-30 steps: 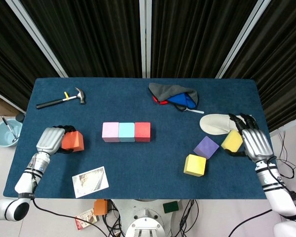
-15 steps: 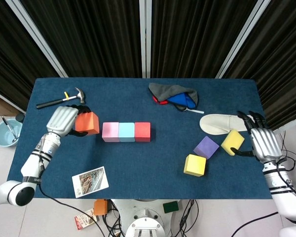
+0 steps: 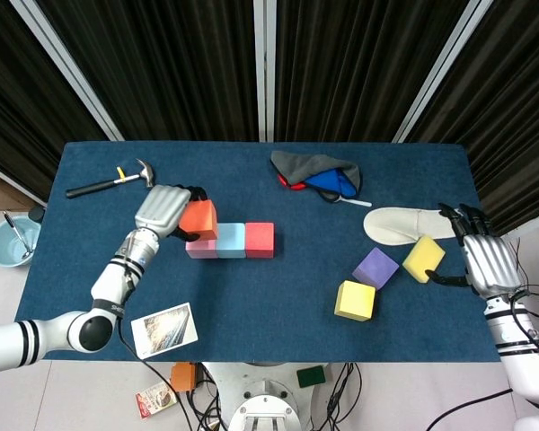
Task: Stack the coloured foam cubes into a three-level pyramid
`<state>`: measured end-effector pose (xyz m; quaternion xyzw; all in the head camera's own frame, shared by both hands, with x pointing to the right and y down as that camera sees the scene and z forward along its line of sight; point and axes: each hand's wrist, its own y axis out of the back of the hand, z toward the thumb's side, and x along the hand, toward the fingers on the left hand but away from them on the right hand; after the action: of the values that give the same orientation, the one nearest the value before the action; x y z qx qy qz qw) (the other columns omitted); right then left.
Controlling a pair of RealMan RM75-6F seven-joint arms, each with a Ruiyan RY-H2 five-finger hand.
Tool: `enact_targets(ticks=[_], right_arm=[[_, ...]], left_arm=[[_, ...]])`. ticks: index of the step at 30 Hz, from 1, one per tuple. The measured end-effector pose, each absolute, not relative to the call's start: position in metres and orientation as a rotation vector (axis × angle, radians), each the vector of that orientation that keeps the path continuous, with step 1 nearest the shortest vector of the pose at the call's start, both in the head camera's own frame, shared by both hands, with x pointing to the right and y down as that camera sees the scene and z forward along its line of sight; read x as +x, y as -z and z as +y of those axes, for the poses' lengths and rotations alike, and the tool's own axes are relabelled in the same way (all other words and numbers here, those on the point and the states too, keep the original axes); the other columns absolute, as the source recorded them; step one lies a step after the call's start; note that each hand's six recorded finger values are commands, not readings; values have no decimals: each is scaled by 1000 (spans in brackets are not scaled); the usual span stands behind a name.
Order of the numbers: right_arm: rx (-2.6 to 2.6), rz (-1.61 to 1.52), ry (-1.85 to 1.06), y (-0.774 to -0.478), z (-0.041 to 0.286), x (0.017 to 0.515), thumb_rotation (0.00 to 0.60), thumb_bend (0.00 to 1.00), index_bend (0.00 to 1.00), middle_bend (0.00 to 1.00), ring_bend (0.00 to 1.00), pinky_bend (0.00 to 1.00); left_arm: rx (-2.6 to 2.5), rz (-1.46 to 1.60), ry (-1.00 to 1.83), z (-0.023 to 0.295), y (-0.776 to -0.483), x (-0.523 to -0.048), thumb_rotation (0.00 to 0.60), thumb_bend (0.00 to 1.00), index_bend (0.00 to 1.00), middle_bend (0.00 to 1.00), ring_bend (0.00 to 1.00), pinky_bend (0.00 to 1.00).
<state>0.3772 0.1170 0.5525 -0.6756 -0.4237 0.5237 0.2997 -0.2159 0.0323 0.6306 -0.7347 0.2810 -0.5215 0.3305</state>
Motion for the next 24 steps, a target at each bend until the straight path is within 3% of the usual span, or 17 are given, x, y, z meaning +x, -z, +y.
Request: enact_targets(ticks=[24], right_arm=[[-1803,-1124,-1413,-561,117,380,600,26,88,153,18,0]], left_arm=[[-1932,654,1351,42,-655,-191,600,141,414,439,356,386]])
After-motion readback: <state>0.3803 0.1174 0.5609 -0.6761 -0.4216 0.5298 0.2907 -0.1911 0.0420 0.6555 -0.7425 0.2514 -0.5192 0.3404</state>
